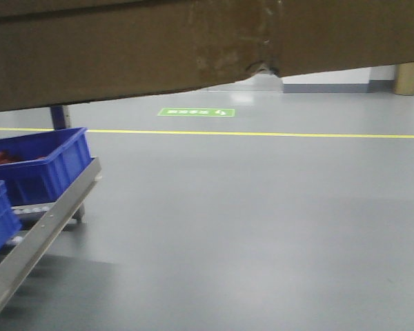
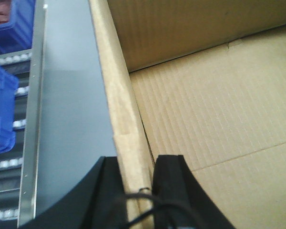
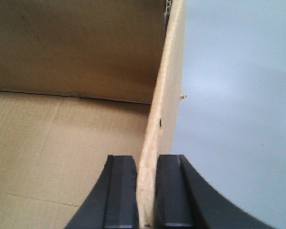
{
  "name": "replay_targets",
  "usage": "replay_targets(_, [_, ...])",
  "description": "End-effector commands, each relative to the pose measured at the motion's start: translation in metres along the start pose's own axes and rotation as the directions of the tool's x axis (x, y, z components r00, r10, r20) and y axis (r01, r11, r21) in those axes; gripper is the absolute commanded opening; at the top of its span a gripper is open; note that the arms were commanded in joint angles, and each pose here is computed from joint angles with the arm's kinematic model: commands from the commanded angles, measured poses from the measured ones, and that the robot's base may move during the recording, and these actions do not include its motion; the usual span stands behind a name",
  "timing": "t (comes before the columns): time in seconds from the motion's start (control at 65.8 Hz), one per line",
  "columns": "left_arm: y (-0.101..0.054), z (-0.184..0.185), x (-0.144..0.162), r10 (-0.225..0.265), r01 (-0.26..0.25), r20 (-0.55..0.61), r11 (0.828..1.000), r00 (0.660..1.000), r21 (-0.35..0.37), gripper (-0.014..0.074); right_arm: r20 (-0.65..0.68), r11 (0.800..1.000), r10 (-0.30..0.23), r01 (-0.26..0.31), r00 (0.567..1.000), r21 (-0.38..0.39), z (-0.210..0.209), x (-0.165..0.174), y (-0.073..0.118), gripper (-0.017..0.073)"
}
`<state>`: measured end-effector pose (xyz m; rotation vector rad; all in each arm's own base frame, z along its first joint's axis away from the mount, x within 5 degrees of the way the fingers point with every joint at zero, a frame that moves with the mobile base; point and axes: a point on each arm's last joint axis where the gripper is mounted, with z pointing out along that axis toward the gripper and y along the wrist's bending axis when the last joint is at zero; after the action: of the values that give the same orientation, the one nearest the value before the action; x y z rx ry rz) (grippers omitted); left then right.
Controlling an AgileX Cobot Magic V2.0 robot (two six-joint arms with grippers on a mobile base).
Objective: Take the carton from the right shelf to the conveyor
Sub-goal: 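Hold the carton with both grippers while the base turns away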
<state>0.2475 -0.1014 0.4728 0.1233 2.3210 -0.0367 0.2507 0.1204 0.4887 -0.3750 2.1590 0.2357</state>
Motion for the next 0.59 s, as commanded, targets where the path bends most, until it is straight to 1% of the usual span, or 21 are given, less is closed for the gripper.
replay_targets(0.0, [-0.0043, -0.0056, -0.0012, 0.008, -0.009, 0.031, 0.999, 0.999, 0.042, -0.0020, 0.091, 1.000, -0.007, 0.009, 0.996, -0.020, -0.0085, -0.0078, 0.0015, -0.0057])
replay_targets(0.577, [-0.0043, -0.0056, -0.0012, 0.008, -0.009, 0.031, 0.999, 0.999, 0.042, -0.0020, 0.091, 1.000, -0.007, 0.009, 0.996, -0.020, -0.0085, -0.0078, 0.0015, -0.0057])
